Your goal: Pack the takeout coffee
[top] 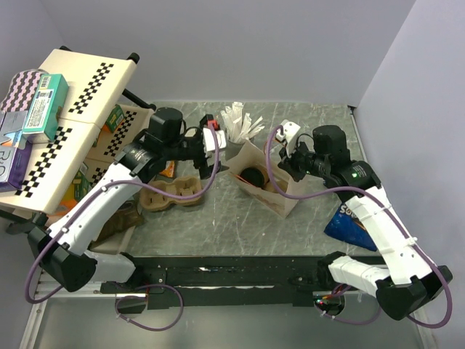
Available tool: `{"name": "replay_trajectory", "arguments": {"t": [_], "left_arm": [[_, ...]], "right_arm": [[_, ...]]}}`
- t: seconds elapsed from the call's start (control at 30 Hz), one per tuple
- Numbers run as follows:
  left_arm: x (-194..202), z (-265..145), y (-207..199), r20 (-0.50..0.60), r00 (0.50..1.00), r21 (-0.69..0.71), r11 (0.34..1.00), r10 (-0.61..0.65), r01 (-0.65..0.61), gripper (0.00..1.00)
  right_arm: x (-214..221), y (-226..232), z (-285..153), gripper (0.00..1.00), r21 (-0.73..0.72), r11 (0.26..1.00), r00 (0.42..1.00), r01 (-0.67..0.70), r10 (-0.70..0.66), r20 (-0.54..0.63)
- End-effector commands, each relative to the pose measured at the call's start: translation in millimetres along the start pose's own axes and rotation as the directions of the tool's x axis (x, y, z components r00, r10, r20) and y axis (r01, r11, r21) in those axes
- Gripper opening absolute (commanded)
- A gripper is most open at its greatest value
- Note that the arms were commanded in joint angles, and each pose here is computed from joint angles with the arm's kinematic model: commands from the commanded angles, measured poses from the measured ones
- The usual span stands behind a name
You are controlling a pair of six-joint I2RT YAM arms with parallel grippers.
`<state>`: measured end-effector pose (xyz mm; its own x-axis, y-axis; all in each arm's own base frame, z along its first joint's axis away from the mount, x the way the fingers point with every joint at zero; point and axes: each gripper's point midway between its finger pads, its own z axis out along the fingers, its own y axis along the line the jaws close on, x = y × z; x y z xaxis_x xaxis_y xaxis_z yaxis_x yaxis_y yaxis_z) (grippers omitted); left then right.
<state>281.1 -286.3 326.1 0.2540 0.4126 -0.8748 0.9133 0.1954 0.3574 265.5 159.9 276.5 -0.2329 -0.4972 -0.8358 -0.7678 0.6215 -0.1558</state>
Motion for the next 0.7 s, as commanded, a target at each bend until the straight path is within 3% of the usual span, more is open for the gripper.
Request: {"name": "replay_trajectory", "arguments": {"t": [0.0,0.1,0.37,0.67], "left_arm": [[-10.5,-10.6,-27.6,0.040,0.992,0.166,0.978,0.124,-0.128,0.99],[-4.0,-7.4,-40.7,0.035,0.988,0.266,0.952,0.150,-0.154,0.99],[-1.2,30.6,-63.0,0.053,0.967,0.361,0.898,0.248,-0.250,0.98],[8.1,50.3,-89.7,0.017,0.947,0.399,0.867,0.319,-0.299,0.72]], "right_arm": [[-2.8,-3.2,-0.9,0.00,0.008,1.000,1.000,0.000,0.000,-0.002],[-3.5,-3.8,-1.6,0.00,0.010,1.000,1.000,0.001,-0.001,-0.001],[-2.9,-5.8,-1.3,0.00,0.021,1.000,1.000,0.008,-0.008,-0.005],[0.1,-4.2,-0.5,0.00,0.012,1.000,1.000,-0.013,0.014,-0.020]]}}
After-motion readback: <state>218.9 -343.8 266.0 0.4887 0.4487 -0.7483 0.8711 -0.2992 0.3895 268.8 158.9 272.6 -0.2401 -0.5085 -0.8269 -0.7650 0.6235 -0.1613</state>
